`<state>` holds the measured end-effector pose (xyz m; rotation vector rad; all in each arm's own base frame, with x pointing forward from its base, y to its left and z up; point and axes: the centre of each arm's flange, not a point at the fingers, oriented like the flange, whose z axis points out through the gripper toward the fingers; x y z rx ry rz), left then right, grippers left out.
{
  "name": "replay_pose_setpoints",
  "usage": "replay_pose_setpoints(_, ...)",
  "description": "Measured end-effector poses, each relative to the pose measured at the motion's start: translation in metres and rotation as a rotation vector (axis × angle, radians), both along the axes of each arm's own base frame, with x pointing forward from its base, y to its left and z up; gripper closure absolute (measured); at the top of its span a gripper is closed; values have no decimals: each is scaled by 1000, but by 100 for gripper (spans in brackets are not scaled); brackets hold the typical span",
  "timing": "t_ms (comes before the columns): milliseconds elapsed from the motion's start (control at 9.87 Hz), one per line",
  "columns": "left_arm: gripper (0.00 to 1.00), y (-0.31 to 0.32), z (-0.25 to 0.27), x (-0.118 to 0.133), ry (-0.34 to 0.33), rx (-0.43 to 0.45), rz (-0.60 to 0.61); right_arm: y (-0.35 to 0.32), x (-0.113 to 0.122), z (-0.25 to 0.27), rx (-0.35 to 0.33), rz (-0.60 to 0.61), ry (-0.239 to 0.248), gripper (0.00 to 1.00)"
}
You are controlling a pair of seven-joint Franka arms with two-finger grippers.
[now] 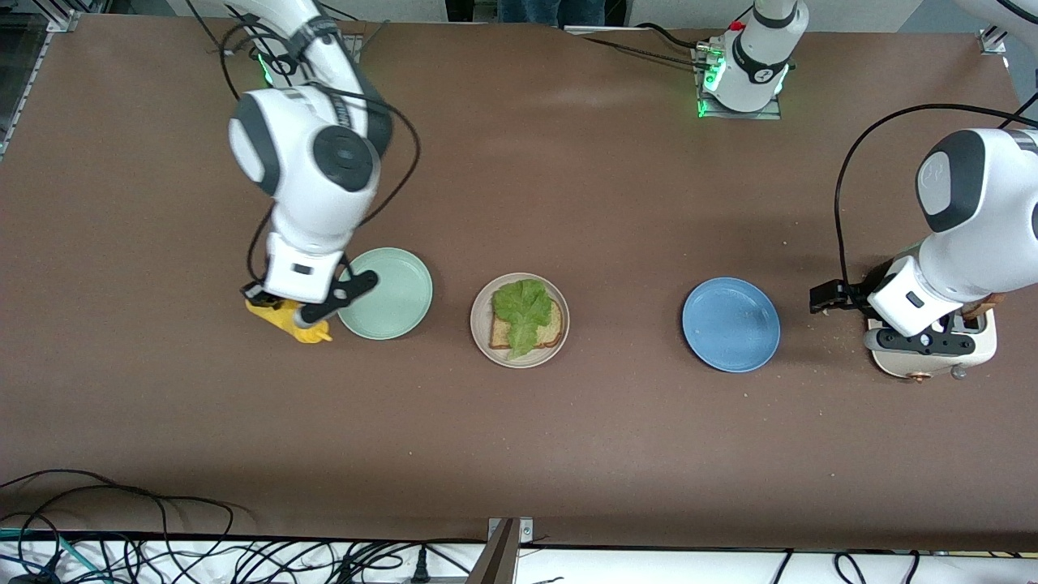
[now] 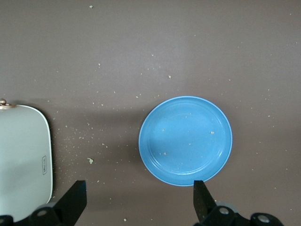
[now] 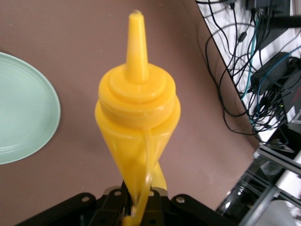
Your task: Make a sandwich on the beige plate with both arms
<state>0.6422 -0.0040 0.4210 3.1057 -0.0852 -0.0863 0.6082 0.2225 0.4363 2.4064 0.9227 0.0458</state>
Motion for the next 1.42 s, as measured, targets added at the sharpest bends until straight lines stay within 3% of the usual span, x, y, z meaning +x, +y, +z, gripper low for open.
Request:
replay_pose_setpoints(506,0,15,3,1,-10,2,22,-124,-58,-38,241,-63,-147,91)
replay_pose_setpoints(912,0,119,7,-6,-25,56,-65,-159,-96,-70,425,-134,-263,91)
replay_pose_setpoints(1418,0,257,7,-47,-23,50,-156,-182,-131,-105,596,-143,-376,91)
